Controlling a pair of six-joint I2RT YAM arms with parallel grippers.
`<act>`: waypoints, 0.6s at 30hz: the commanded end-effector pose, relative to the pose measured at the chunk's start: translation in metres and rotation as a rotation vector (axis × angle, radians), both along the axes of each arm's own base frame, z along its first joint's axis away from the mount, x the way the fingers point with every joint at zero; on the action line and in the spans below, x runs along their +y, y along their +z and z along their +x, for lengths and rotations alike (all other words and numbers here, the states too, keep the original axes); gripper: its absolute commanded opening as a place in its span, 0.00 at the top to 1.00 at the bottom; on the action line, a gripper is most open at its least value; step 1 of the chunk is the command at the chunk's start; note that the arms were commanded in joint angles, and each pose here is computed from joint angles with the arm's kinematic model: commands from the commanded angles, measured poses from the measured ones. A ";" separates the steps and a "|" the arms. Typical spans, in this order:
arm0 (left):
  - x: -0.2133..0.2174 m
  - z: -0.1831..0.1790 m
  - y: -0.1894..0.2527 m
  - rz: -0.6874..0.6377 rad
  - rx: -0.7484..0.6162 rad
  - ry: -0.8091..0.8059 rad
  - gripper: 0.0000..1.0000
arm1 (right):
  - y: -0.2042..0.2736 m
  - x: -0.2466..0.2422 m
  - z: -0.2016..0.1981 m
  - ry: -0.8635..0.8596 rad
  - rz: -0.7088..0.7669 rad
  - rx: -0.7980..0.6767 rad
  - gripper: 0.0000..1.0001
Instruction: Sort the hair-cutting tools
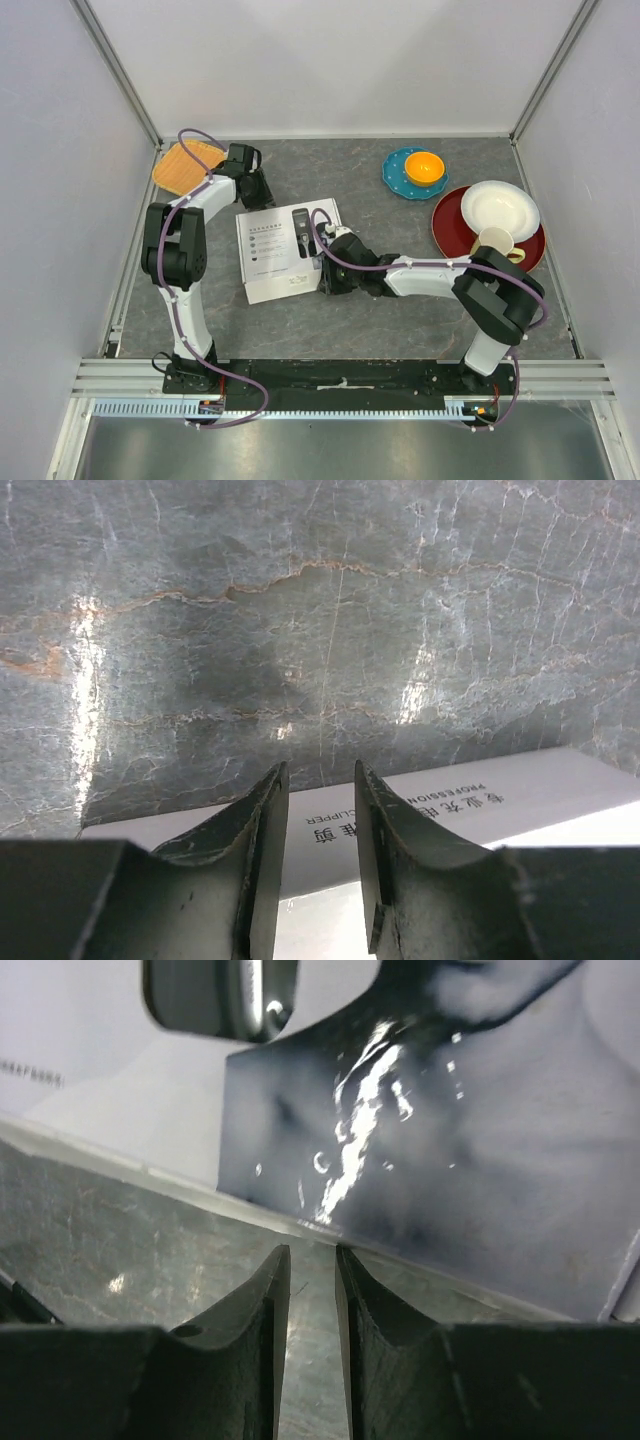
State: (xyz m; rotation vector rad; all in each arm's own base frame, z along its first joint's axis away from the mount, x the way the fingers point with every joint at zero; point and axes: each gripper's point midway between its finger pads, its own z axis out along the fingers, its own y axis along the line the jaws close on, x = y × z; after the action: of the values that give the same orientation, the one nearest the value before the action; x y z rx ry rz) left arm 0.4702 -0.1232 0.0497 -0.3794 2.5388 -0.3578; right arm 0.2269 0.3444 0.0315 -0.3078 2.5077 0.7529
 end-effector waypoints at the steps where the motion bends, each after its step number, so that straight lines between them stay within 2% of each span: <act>1: -0.020 -0.032 -0.004 -0.099 0.096 -0.139 0.62 | 0.014 0.000 0.047 -0.083 0.025 -0.084 0.69; 7: -0.026 -0.068 -0.012 -0.164 0.132 -0.154 0.66 | 0.026 -0.002 0.084 -0.136 0.070 -0.124 0.69; 10: -0.031 -0.091 -0.010 -0.218 0.120 -0.151 0.67 | 0.034 0.004 0.091 -0.119 0.106 -0.126 0.69; 11: -0.033 -0.110 -0.020 -0.240 0.152 -0.156 0.67 | 0.036 0.007 0.094 -0.116 0.116 -0.130 0.69; 12: -0.034 -0.111 -0.009 -0.253 0.106 -0.158 0.67 | 0.039 0.010 0.096 -0.111 0.136 -0.132 0.69; 13: -0.033 -0.126 -0.019 -0.260 0.139 -0.138 0.67 | 0.040 0.012 0.097 -0.102 0.147 -0.129 0.69; 18: -0.037 -0.153 -0.013 -0.278 0.111 -0.131 0.69 | 0.048 0.028 0.104 -0.062 0.210 -0.124 0.69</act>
State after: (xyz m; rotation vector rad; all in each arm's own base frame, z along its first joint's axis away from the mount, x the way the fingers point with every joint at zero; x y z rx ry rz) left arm 0.4035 -0.1009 0.0541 -0.3991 2.4042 -0.4812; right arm 0.2727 0.3226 0.0227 -0.2082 2.5796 0.7391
